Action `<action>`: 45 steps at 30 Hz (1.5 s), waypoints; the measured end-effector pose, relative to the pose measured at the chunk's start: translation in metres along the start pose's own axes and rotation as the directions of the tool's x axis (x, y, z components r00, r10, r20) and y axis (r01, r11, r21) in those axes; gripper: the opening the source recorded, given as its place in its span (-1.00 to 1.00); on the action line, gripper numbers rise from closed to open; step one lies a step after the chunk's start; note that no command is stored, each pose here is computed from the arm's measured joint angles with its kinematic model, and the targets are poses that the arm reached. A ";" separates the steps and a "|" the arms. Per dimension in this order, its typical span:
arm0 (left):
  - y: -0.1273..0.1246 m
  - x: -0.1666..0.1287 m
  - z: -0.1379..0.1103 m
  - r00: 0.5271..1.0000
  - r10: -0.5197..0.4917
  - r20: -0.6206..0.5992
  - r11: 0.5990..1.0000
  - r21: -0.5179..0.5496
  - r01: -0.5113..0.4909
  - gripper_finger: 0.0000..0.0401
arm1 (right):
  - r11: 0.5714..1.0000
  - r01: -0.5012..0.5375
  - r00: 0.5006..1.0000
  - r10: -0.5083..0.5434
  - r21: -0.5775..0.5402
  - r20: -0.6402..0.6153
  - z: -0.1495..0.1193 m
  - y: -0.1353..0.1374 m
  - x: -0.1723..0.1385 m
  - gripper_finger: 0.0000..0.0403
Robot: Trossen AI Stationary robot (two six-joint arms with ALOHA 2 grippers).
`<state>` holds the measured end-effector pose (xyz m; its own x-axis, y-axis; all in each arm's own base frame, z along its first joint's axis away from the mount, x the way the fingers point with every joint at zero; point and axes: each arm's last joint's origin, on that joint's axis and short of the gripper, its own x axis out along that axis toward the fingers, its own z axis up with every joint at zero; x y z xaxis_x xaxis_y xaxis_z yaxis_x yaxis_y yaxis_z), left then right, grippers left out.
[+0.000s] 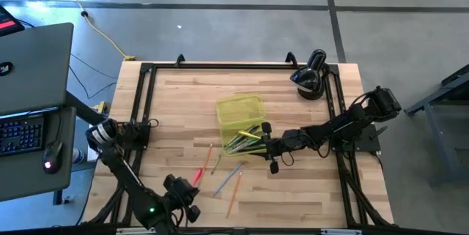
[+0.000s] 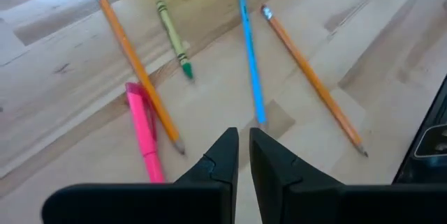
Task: Pick & place school supplies into a supply box
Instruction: Put the pink pen into the yellow supply box
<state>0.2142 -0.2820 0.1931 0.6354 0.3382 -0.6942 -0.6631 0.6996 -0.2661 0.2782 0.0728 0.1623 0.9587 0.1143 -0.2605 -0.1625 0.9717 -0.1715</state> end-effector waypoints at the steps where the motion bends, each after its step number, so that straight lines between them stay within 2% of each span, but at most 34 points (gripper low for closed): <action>1: 0.000 0.000 0.000 1.000 -0.002 0.005 1.000 0.006 0.002 -0.67 | 1.000 0.000 1.000 0.000 0.000 0.000 0.000 0.000 0.000 -0.51; 14: -0.001 0.000 -0.001 1.000 -0.014 0.019 0.999 0.038 0.013 -0.62 | 1.000 0.000 1.000 0.000 0.000 0.000 0.000 0.000 0.000 -0.51; 23: -0.003 0.004 -0.006 1.000 -0.017 0.017 1.000 0.015 0.017 -0.07 | 1.000 -0.001 1.000 0.001 0.000 0.000 0.000 0.000 0.000 -0.51; 27: -0.003 -0.002 -0.011 0.999 -0.044 0.012 0.999 0.019 0.044 0.05 | 1.000 -0.001 1.000 0.001 -0.001 0.000 0.000 0.000 0.000 -0.51; 31: 0.002 -0.022 -0.026 0.974 -0.133 0.181 0.989 0.090 0.118 0.06 | 1.000 -0.001 1.000 0.001 0.000 0.000 0.000 0.000 0.000 -0.51; 36: 0.009 -0.037 -0.043 0.864 -0.264 0.430 0.963 0.167 0.211 0.06 | 1.000 0.000 1.000 0.000 0.000 0.000 0.000 0.000 0.000 -0.51; 38: 0.009 -0.034 -0.048 0.850 -0.271 0.451 0.961 0.184 0.208 0.06 | 1.000 -0.001 1.000 0.001 -0.001 0.000 0.000 0.000 0.000 -0.51; 41: 0.011 -0.027 -0.049 0.874 -0.236 0.425 0.970 0.154 0.188 0.05 | 1.000 -0.001 1.000 0.001 0.000 0.000 0.000 0.000 0.000 -0.51; 45: 0.016 -0.012 -0.042 0.944 -0.097 0.316 0.995 0.045 0.087 0.05 | 1.000 -0.001 1.000 0.001 0.000 0.000 0.000 0.000 0.000 -0.51</action>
<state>0.1787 -0.3012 0.1692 0.7890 0.4502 -0.4182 -0.5867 0.7541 -0.2952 0.2782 0.0729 0.1623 0.9586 0.1149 -0.2607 -0.1631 0.9715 -0.1717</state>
